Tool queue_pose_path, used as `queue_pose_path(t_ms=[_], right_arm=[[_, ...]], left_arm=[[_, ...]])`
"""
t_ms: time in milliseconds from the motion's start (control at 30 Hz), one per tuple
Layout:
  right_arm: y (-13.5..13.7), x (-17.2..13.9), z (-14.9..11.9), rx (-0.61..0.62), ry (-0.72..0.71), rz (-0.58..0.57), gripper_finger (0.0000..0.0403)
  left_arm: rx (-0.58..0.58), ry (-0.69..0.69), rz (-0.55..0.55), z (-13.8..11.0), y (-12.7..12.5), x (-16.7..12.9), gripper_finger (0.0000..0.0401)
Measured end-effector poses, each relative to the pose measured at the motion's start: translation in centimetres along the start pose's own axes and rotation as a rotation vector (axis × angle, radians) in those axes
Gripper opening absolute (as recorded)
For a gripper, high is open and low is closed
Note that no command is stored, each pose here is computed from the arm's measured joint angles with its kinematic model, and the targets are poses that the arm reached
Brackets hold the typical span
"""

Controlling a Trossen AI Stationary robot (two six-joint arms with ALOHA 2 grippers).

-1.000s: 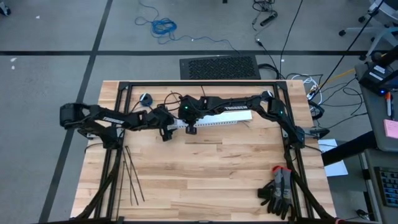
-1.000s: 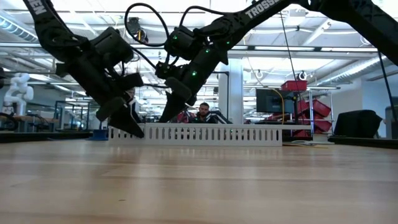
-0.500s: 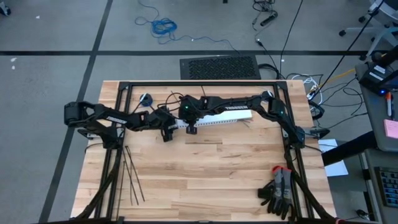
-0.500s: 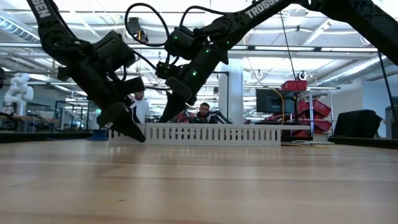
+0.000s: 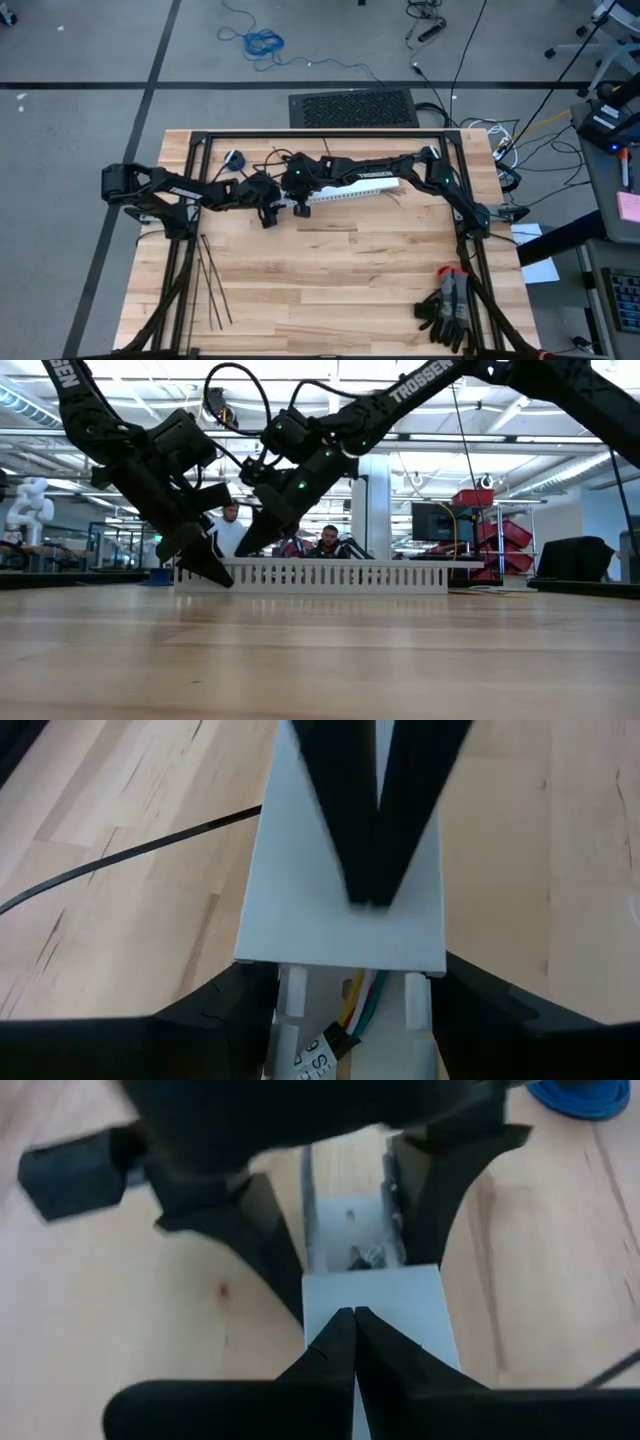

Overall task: Ziptie cables
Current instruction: Close the white cable duct

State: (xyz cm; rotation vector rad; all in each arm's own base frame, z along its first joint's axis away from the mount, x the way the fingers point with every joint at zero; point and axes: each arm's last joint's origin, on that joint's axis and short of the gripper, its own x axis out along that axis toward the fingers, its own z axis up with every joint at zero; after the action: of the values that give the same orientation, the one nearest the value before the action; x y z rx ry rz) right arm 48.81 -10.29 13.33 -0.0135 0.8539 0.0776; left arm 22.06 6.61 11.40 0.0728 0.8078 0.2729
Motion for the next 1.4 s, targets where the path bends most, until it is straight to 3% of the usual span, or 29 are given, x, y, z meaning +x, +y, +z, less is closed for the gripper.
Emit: queue_pose_path(t_ms=[167, 400, 533, 700, 967, 1133, 1400], right_arm=[[0.1, 0.5, 0.4, 0.009, -0.06, -0.003, 0.0], [2.2, -3.7, 2.7, -0.069, -0.054, -0.03, 0.0], [2.2, -5.5, 3.3, -0.078, -0.038, -0.058, 0.0], [1.1, -4.2, 1.8, -0.044, 0.043, -0.093, 0.0], [-0.6, -2.1, 0.3, 0.011, 0.07, -0.078, 0.0], [-1.0, -1.7, -0.1, 0.031, 0.08, -0.074, 0.0], [-1.0, -1.6, -0.1, 0.031, 0.07, -0.047, 0.0]], left_arm=[[-0.005, 0.004, 0.001, -0.1, 0.0, 0.0, 0.022], [-0.002, -0.009, 0.0, 0.1, 0.0, 0.0, 0.022], [0.006, -0.008, 0.001, 0.1, 0.0, 0.0, 0.022], [0.025, -0.008, 0.001, 0.1, 0.0, 0.0, 0.0234], [0.025, 0.092, 0.058, -0.3, 0.2, -0.8, 0.031], [0.037, 0.156, 0.117, -0.6, 0.5, -2.5, 0.0314], [0.04, 0.066, 0.133, -0.4, 0.7, -2.7, 0.0314]])
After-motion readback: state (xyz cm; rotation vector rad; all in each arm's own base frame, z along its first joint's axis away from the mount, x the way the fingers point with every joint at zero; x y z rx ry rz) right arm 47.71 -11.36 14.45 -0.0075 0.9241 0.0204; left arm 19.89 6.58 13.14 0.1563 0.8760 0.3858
